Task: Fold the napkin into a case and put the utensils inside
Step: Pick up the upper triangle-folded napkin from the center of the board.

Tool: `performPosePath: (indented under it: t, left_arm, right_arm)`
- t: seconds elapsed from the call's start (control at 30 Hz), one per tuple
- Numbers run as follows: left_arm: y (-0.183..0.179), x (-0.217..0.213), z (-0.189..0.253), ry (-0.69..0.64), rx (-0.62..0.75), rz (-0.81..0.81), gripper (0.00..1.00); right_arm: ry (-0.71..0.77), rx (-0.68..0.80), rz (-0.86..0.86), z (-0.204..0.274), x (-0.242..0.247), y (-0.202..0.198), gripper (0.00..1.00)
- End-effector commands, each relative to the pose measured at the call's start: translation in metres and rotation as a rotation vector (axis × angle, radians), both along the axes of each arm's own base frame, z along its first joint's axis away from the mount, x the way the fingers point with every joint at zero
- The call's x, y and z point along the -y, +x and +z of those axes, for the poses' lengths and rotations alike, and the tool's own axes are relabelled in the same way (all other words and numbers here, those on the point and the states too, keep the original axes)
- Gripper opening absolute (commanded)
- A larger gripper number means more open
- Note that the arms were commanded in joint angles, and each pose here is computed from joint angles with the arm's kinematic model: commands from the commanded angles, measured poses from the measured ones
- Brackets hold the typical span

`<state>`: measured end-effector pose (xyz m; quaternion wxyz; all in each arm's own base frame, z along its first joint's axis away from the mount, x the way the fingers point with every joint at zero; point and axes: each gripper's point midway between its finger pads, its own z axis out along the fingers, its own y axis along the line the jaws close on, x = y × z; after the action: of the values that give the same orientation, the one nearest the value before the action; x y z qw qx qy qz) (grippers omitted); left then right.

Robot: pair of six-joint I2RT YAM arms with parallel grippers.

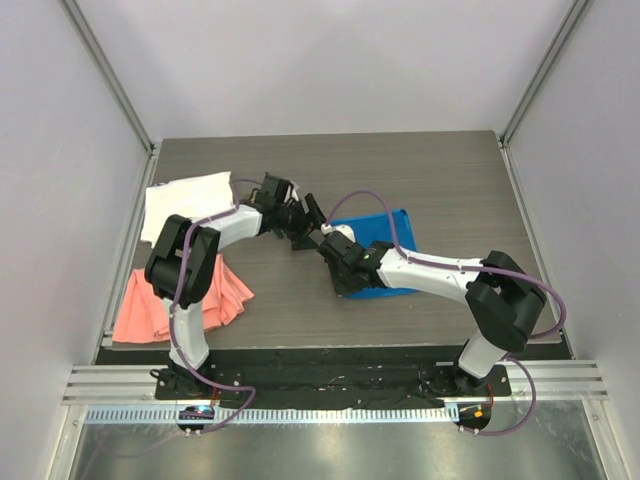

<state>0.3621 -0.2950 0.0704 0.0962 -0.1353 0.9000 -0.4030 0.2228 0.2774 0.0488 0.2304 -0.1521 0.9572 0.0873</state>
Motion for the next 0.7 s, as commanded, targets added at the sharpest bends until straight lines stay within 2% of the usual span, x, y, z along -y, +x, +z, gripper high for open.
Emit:
performPosePath:
  t: [0.0, 0.17, 0.67]
  left_arm:
    - [0.028, 0.000, -0.002, 0.035, 0.063, 0.040, 0.73]
    - [0.029, -0.007, -0.016, 0.103, 0.052, 0.041, 0.71]
    - [0.046, 0.005, -0.041, 0.093, 0.020, 0.068, 0.61]
  right_arm:
    - [0.103, 0.046, 0.013, 0.030, -0.009, 0.007, 0.01]
    - [0.123, 0.050, 0.000, 0.036, -0.003, 0.009, 0.01]
    - [0.175, 0.058, 0.003, 0.049, -0.002, 0.014, 0.01]
